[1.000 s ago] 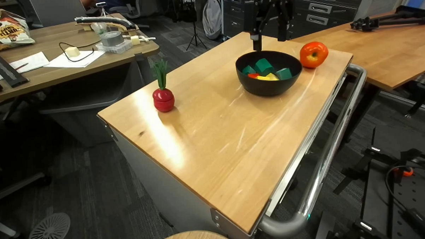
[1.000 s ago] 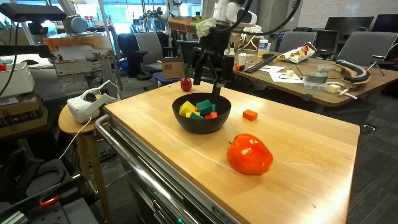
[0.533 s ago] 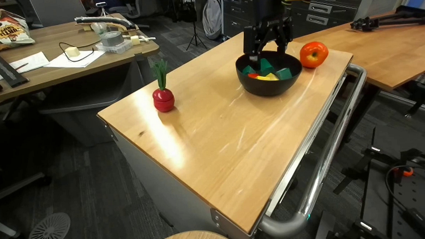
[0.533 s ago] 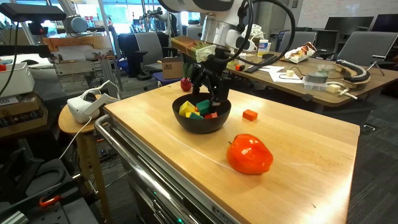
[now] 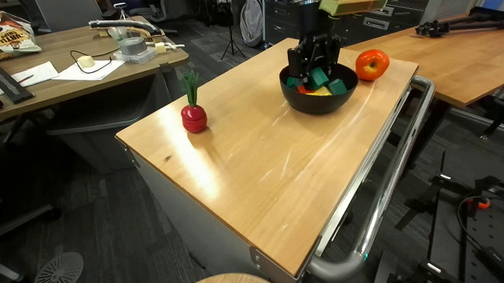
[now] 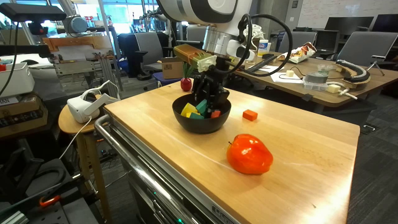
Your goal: Remove the contents of the black bowl one by one and place them on the table, then move the apple forward
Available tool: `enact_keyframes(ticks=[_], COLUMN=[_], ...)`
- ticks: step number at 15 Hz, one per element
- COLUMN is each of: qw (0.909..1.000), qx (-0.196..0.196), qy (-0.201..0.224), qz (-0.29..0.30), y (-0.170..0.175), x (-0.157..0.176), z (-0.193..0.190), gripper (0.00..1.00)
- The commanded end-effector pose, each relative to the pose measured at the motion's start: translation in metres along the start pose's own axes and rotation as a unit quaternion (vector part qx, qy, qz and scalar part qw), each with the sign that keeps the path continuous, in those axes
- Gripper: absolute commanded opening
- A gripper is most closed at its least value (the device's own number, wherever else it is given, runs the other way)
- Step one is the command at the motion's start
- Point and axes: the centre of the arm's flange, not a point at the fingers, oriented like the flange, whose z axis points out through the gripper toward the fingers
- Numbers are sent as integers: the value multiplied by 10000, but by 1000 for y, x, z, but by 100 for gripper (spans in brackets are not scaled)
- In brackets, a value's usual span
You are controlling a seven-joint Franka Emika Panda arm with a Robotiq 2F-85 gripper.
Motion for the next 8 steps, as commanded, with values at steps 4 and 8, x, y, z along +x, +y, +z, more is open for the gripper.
enact_keyframes(ticks=[4,8], qw=[9995,9922], qx=[103,-158], qy=[256,945], qz=[-172,-797], y=[-7,-55], x=[-14,-28], z=[-37,-85], gripper=[19,19])
